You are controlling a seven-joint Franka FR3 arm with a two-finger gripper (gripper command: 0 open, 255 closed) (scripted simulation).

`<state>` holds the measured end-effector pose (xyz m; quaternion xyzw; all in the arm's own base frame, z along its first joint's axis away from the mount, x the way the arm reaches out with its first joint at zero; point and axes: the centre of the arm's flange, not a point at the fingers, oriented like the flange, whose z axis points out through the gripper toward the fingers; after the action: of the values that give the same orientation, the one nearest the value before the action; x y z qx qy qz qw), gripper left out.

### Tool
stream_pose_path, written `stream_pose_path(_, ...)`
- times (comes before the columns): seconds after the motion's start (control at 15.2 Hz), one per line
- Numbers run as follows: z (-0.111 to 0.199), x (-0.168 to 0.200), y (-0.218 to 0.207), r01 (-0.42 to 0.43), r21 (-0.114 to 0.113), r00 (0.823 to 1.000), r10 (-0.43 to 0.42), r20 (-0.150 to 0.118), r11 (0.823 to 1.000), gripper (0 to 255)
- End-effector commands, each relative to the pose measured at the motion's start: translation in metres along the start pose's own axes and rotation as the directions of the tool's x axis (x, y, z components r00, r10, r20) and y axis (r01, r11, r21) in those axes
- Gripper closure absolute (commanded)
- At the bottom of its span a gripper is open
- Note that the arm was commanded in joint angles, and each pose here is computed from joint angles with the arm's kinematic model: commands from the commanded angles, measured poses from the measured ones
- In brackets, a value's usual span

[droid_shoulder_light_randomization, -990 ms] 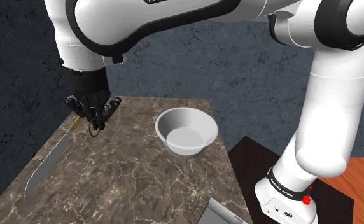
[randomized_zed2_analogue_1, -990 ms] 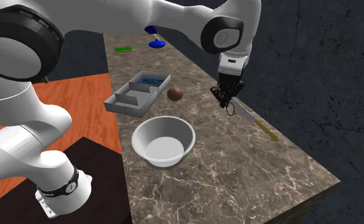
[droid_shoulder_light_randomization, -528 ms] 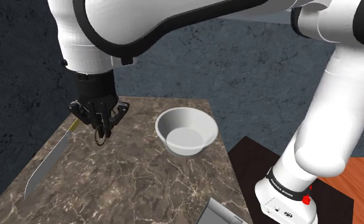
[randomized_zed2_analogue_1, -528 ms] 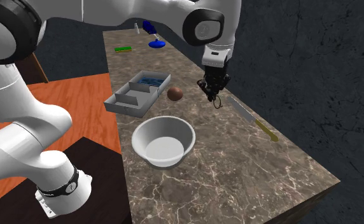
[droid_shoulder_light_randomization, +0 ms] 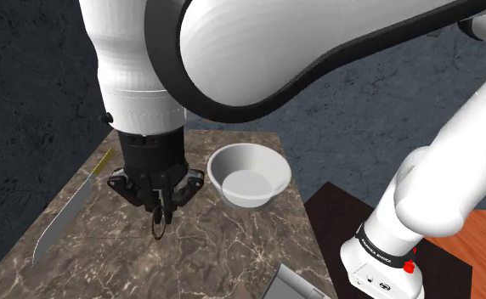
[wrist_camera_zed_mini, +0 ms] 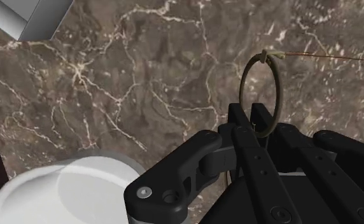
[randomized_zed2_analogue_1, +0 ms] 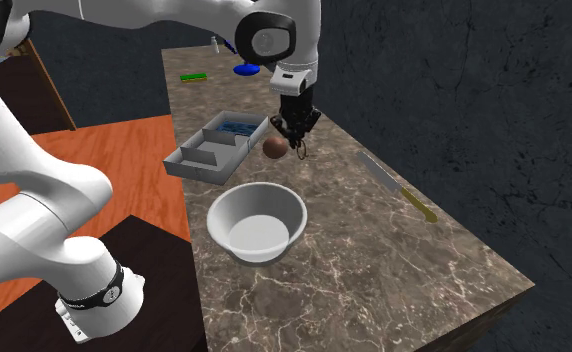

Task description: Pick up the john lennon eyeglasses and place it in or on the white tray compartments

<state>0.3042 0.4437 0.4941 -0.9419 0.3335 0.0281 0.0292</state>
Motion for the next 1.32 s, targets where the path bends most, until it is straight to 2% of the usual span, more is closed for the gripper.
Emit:
stream_pose_path(0.0, 0.001, -0.021, 0.014, -0.002, 0.000, 1.000, 0.002, 0.001, 1.000, 255)
stream_pose_path(1.25, 0.017, -0.227, 0.156, -0.002, 0.000, 1.000, 0.002, 0.001, 1.000, 255)
